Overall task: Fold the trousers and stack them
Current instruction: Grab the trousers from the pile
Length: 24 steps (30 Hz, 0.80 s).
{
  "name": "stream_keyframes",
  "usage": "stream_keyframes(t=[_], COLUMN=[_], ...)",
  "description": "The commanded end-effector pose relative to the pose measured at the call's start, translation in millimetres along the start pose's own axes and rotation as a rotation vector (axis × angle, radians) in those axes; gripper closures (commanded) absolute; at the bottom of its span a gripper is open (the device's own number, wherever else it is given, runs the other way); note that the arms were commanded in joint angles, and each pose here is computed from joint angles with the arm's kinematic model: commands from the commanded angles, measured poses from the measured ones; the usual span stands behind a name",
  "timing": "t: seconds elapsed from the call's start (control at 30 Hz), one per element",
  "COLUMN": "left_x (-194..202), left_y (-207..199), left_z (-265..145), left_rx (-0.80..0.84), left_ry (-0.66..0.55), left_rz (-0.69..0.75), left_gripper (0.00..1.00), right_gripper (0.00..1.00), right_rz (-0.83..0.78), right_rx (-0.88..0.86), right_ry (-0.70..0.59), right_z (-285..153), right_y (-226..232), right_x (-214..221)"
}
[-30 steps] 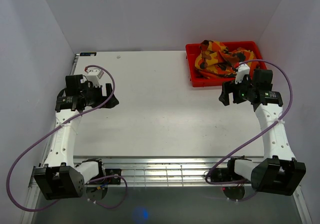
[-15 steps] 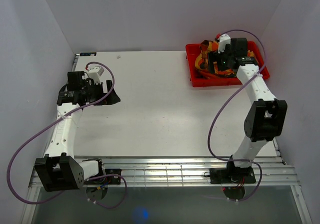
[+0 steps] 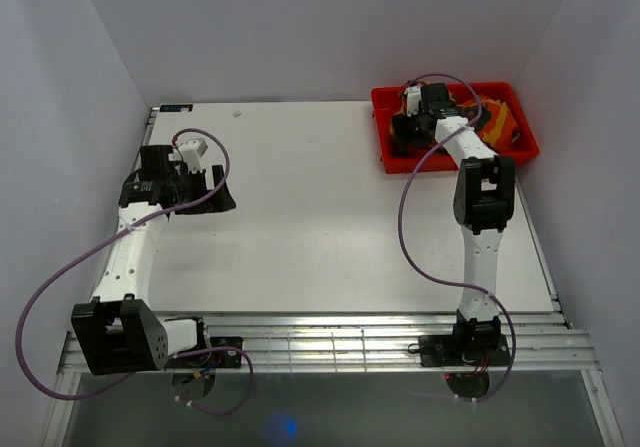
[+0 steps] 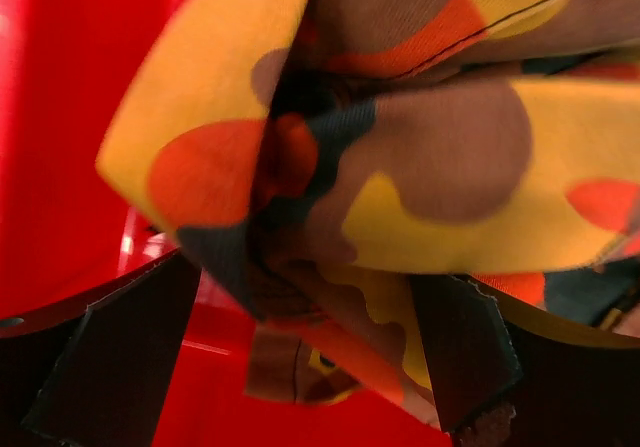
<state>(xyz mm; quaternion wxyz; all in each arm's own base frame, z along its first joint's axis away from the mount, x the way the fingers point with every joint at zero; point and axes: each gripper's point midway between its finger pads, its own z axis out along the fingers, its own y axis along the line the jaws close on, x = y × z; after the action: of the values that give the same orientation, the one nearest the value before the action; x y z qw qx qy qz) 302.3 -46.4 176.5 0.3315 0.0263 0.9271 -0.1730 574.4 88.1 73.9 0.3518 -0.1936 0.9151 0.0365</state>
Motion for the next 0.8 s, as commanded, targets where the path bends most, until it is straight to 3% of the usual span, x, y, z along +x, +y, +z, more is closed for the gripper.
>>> stream_keyframes(t=[0.0,0.17,0.23,0.27,0.3,0.37,0.4,0.43,0.63,0.77], left_x=[7,11,8,8,9,10,14,16,13,-2], left_y=[6,12,12,12,10,6,-2,-5,-6,-10], left_z=[3,11,14,15,17,19,19,19,11,3], left_rx=[-0.024,-0.026,-0.027,-0.024,-0.007,0.023,0.073,0.094,0.083,0.081], left_ry=[0.006,0.037,0.039,0.044,0.051,0.062,0.077,0.087,0.08,0.024], left_rz=[0.008,0.026,0.022,0.019,0.014,0.009,0.02,0.024,0.046,0.049], left_gripper=[0.02,0.02,0.02,0.02,0.02,0.02,0.02,0.02,0.02,0.02], right_gripper=[0.1,0.1,0.01,0.12,0.33,0.64,0.87,0.92,0.92,0.92], right_rz=[-0.041,-0.103,-0.104,-0.1,-0.091,-0.078,-0.077,-0.078,-0.012,0.016], right_rx=[0.044,0.159,0.178,0.188,0.191,0.208,0.226,0.248,0.266,0.319], right_ry=[0.012,0.058,0.039,0.019,0.005,-0.047,-0.066,-0.078,-0.29,-0.486], right_z=[6,27,25,20,17,2,-5,-13,-103,-193], right_y=[-4,-29,-37,-40,-43,-49,-52,-57,-88,-114], right_x=[1,17,10,4,0,-19,-26,-32,-91,-137])
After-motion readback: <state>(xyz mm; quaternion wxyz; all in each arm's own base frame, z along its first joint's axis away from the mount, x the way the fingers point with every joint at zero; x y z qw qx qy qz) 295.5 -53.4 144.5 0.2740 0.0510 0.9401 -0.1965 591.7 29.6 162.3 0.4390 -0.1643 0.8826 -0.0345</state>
